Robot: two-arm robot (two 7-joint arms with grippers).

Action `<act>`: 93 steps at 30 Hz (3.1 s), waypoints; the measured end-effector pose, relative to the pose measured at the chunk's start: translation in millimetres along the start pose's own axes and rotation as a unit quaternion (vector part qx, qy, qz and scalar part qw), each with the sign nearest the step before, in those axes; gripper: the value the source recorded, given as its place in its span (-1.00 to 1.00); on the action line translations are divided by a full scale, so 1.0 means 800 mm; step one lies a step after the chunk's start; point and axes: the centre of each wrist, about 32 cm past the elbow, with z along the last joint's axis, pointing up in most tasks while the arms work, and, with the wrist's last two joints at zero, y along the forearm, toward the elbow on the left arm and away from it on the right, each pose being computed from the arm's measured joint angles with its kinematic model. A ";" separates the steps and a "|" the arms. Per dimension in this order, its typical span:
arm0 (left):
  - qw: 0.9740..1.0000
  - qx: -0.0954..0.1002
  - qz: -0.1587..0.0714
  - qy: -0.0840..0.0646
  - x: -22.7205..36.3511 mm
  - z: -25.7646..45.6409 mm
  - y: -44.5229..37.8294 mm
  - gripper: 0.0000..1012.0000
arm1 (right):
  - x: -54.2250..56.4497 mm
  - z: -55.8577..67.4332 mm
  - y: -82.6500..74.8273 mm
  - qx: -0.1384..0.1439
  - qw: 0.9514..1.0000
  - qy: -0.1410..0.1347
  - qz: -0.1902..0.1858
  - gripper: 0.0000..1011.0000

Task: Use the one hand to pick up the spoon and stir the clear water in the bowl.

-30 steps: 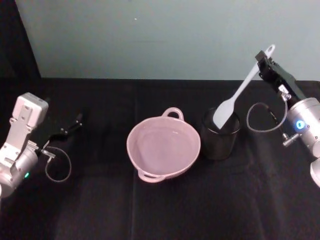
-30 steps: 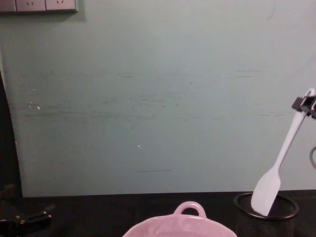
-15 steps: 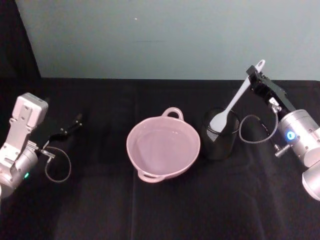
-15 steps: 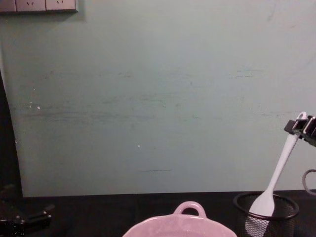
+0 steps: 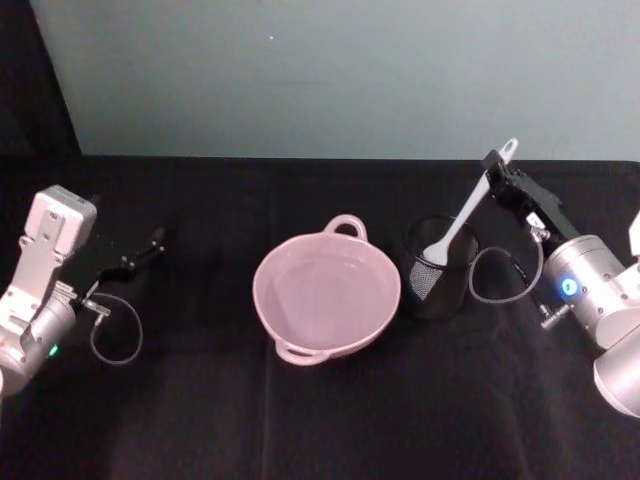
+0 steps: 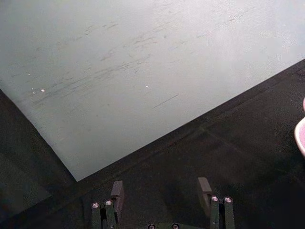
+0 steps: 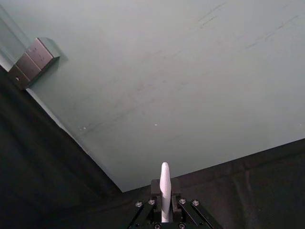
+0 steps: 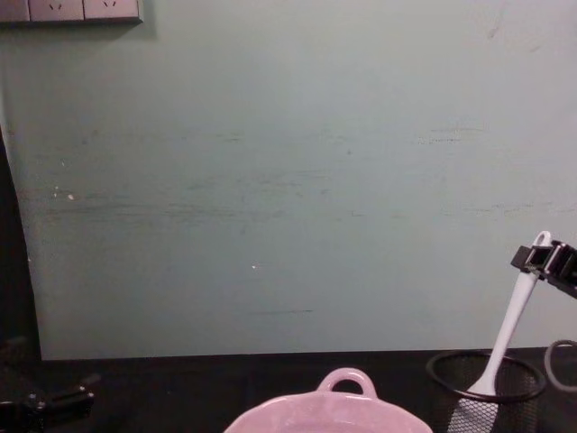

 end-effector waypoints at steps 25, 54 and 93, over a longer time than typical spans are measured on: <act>1.000 0.000 0.000 0.000 0.0000 0.0000 0.000 1.00 | 0.005 -0.017 0.005 -0.015 1.000 -0.010 0.000 -0.78; 1.000 0.000 0.000 0.000 0.0000 0.0000 0.000 1.00 | 0.005 -0.016 0.005 -0.014 1.000 -0.013 -0.001 0.52; 1.000 0.000 0.000 0.000 0.0000 0.0000 0.000 1.00 | -0.004 0.027 -0.089 -0.012 0.971 -0.237 -0.014 0.98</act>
